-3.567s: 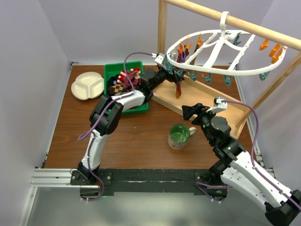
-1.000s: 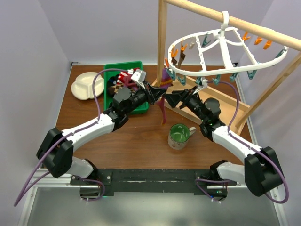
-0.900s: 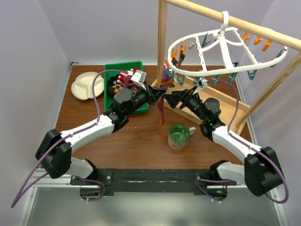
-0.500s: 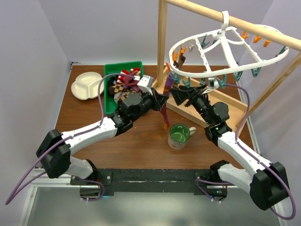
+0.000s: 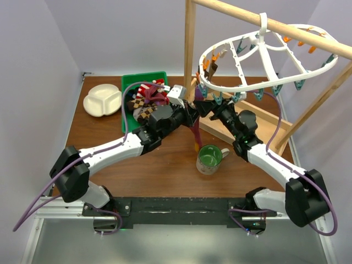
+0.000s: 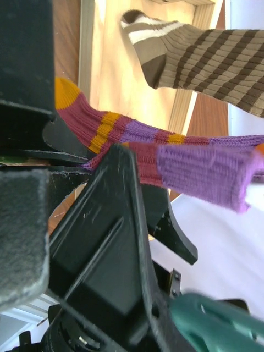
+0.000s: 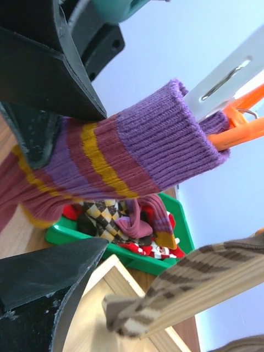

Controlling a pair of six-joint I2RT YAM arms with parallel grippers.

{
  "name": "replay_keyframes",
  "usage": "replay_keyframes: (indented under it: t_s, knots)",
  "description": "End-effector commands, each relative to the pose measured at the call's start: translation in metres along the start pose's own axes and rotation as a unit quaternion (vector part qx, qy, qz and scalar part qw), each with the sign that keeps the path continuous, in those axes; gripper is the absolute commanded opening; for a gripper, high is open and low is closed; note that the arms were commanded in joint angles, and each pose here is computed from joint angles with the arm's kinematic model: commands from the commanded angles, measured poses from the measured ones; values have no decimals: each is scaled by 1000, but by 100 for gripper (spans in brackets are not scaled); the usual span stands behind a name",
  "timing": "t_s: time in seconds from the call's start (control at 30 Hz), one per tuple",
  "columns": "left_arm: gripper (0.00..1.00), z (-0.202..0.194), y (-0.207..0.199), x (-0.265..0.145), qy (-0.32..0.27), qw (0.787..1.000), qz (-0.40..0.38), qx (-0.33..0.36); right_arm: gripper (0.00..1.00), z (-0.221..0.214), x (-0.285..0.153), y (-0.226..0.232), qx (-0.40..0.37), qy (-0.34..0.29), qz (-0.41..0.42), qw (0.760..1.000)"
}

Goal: Remove the socks clipped to the hanger
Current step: Remove the sock from the hanger.

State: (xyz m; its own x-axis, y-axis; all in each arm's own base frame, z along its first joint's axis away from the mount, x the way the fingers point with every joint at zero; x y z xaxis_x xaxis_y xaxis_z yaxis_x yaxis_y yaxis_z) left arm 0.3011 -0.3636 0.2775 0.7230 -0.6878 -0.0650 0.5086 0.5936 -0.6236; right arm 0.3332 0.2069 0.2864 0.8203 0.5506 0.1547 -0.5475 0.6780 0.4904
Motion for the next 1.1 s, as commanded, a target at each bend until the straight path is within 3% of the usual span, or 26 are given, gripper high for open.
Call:
replay_keyframes:
  t_s: [0.0,0.2,0.53,0.77,0.9,0.93,1.07]
  knots:
    - [0,13,-16,5,-16,1000,-17,12,89,34,15,18,5,-54,23,998]
    - [0,13,-17,13,-10,1000,-12,19,84,30,25,18,16,-51,14,998]
    - [0,8,0,21,-6,999,42,33,89,33,17,12,5,-71,-24,997]
    - [0,9,-4,25,-6,998,47,36,80,26,26,11,14,-69,-41,997]
    - [0,13,-4,22,-9,998,51,38,60,22,23,4,29,-74,-59,995]
    - [0,12,-3,21,-8,998,53,38,45,23,21,3,32,-78,-61,995]
    - [0,18,-5,14,-15,998,52,40,19,23,16,1,37,-79,-71,994]
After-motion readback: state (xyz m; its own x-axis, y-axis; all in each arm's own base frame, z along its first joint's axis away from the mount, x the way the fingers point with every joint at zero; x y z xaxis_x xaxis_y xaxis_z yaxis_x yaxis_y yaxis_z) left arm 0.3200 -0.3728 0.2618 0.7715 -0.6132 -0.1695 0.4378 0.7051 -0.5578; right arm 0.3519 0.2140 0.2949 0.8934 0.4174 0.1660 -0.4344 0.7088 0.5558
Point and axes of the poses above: each gripper's point midway between its finger pads, its own x axis out along the fingers, its own y axis along the line the jaws close on, z = x × y, the point moved 2 cm from there along -x, back along the fingers, and after that the axes turned 10 degrees about -x, right-handed, at the moved point
